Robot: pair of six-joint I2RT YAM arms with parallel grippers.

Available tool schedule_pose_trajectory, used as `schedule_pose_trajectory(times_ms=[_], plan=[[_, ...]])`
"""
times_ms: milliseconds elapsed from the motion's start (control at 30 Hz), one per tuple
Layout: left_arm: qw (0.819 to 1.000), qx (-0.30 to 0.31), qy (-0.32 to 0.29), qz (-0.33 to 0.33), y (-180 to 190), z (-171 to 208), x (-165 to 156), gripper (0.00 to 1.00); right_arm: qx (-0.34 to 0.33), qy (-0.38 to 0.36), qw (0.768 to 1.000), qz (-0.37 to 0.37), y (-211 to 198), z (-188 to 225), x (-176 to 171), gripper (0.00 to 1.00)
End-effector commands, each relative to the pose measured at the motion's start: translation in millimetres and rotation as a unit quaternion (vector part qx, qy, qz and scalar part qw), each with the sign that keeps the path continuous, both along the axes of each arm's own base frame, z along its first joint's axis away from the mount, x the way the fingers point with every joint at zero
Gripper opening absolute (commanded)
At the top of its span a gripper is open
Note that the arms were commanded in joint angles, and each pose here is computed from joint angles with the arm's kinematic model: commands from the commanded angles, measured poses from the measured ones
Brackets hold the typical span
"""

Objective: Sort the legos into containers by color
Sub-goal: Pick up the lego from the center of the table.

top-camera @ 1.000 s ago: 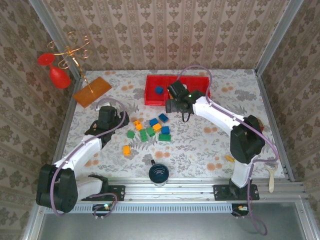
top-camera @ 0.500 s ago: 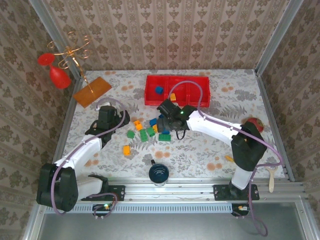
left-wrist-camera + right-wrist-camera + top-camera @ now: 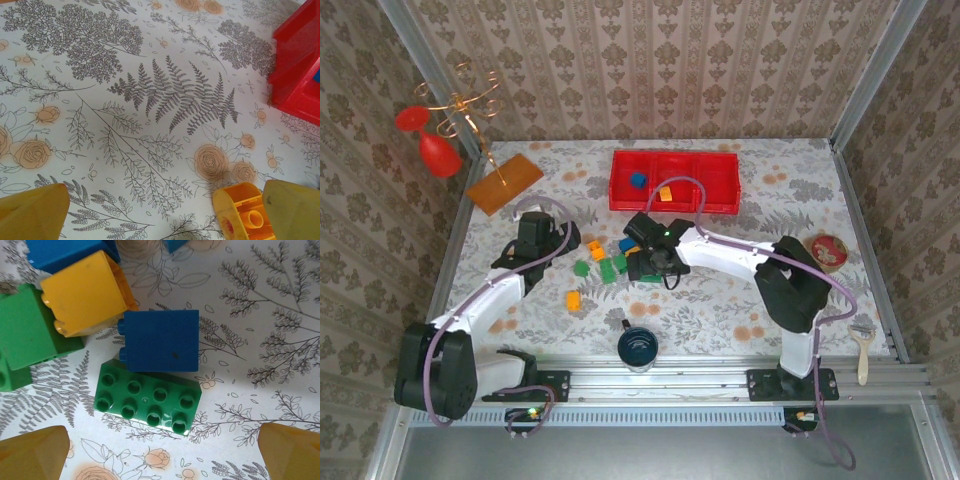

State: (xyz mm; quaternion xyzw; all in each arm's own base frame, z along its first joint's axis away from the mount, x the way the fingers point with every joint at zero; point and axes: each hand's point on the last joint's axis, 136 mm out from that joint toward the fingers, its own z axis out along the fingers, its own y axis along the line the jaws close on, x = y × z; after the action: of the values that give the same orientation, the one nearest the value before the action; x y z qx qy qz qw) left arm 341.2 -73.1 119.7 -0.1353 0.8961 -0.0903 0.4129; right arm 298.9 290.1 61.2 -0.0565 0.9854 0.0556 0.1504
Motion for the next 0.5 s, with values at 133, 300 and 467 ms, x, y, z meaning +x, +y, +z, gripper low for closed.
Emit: schedule_pose_trajectory(times_ms=[133,300,467], plan=[[1.0,-0.016,0.006,0.008,0.5,-5.6,0.4,1.0,-0.006,0.023,1.0,-0.004,8.3,-16.9,0.3,0.98],[1.0,-0.017,0.009,0.008,1.2,-7.7,-1.0,1.0,-0.015,0.028,1.0,-0.001,10.4,-24.9,3.0,0.98],[1.0,-0.019,0.012,0.009,1.4,-10.7,-2.4,1.0,-0.023,0.027,0.999,0.0,11.3,-29.6,5.4,0.98]])
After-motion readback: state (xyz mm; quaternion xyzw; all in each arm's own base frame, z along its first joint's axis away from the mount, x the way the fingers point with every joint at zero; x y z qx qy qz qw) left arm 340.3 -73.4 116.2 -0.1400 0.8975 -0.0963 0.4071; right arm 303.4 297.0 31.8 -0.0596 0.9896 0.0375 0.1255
